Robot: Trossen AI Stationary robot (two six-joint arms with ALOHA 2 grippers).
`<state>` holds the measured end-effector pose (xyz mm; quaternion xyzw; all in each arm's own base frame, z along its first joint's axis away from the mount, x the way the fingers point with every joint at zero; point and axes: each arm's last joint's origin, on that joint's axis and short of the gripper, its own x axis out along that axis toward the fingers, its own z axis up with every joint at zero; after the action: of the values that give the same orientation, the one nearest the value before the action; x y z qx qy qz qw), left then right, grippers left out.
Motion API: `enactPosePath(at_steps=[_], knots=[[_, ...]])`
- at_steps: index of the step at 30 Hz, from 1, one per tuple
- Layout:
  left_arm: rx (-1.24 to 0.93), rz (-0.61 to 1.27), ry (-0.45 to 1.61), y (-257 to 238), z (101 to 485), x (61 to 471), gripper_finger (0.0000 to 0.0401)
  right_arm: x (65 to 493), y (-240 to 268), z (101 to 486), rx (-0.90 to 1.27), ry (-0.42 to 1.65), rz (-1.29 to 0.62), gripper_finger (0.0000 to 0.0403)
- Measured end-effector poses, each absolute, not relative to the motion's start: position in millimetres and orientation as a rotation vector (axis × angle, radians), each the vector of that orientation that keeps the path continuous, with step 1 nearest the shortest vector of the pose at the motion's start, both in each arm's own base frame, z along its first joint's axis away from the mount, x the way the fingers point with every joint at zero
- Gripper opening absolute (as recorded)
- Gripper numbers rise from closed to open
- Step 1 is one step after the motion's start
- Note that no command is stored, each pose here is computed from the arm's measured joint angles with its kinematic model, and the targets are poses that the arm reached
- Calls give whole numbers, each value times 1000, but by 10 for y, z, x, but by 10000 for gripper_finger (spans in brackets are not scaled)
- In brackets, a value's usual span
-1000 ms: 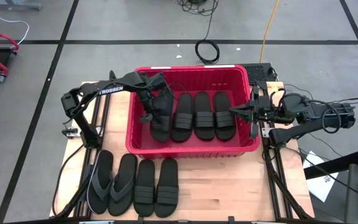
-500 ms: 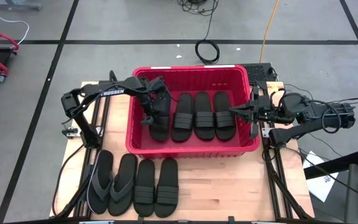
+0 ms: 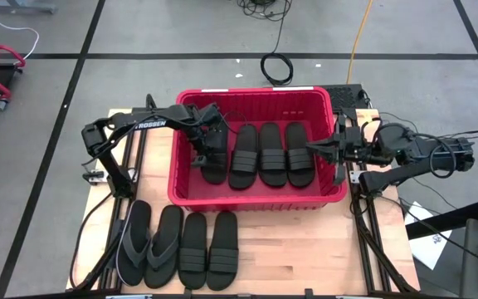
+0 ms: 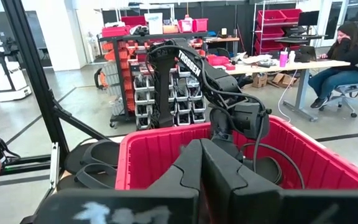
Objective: Pick and place slides into bin
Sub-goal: Put the black slide into the red bin
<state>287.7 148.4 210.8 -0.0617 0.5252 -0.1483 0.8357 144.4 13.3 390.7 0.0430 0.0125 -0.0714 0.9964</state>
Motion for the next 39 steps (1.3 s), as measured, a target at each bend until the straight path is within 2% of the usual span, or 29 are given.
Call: enactPosePath(at_steps=[10,16,25,33,39], knots=[[-198,-295,1110,1464,2112,2888,1,1444,133,3929,90,4,-142,0],[-150,-237,1123,1442,2113,2940,5,1444,133,3929,87,4,-142,0],[-148,-251,1110,1430,2117,2953,5,1444,133,3928,83,5,-142,0],[-148,-234,1123,1430,2114,2951,43,1444,133,3925,78,8,-142,0],[-154,-222,1129,1428,2113,2951,87,1444,134,3925,64,10,-139,0]])
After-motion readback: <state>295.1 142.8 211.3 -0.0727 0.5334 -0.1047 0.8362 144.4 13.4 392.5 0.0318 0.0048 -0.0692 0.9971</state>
